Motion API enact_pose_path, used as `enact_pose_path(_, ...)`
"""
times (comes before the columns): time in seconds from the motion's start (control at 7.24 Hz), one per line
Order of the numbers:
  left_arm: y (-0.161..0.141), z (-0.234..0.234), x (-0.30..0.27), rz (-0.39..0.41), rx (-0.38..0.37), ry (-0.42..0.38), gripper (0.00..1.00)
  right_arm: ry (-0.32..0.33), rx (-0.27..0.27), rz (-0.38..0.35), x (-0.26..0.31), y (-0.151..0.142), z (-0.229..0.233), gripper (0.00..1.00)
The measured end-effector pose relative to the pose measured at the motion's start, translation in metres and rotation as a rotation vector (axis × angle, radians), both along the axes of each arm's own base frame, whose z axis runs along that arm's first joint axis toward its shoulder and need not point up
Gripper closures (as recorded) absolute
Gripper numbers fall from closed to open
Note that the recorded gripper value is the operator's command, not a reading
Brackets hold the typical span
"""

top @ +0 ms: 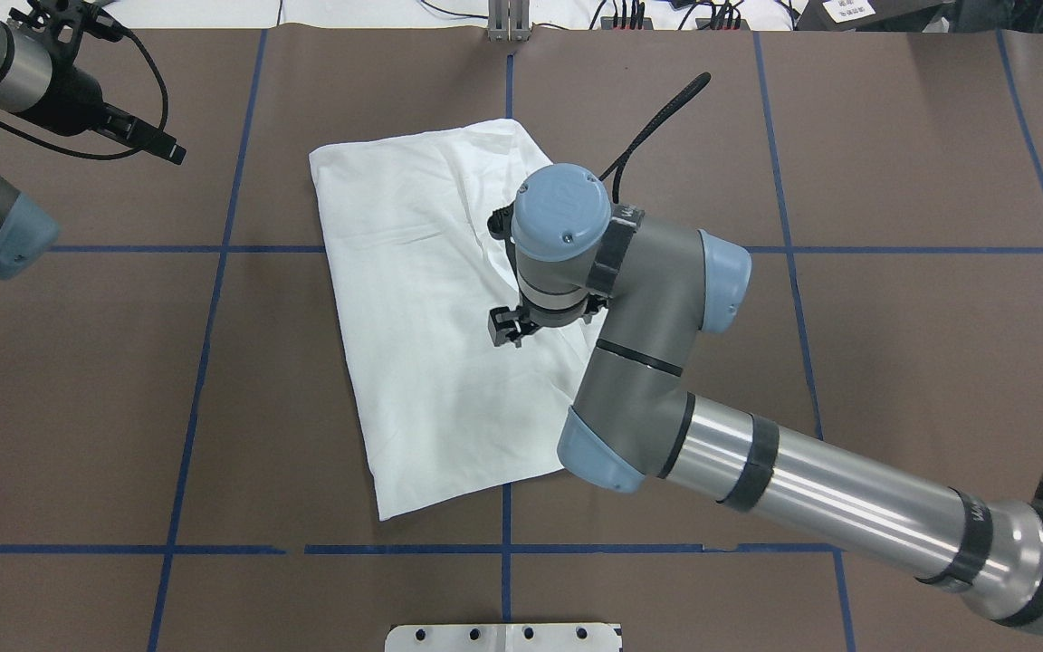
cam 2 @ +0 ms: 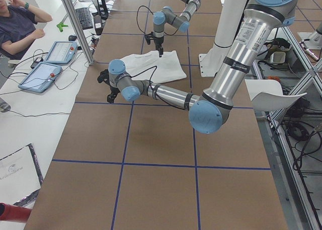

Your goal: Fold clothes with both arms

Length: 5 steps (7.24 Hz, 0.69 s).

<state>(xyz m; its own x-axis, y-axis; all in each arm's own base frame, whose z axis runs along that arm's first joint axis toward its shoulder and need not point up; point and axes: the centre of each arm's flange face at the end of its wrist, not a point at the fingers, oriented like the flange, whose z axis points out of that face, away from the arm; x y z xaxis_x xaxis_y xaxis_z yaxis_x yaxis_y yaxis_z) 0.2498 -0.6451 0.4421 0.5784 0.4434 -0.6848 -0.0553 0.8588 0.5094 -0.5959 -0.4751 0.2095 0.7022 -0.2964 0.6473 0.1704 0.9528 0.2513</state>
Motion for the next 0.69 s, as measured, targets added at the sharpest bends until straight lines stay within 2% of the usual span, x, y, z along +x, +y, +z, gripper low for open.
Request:
enact_pose_path(0.28,0.0,0.0,0.0,0.0,0.0,0.0,0.0,-0.069,-0.019,0.096,-0.021,-0.04,-0.019,0.05)
enact_pose_path(0.55,0.0,0.0,0.0,-0.001,-0.001,0.001,0.0,-0.107,-0.016,0.177,-0.033,-0.066,-0.027,0.34)
enact_pose_path(0.69,0.0,0.0,0.0,-0.001,-0.001,0.001,0.0,-0.114,-0.015,0.202,-0.038,-0.072,-0.025,0.53)
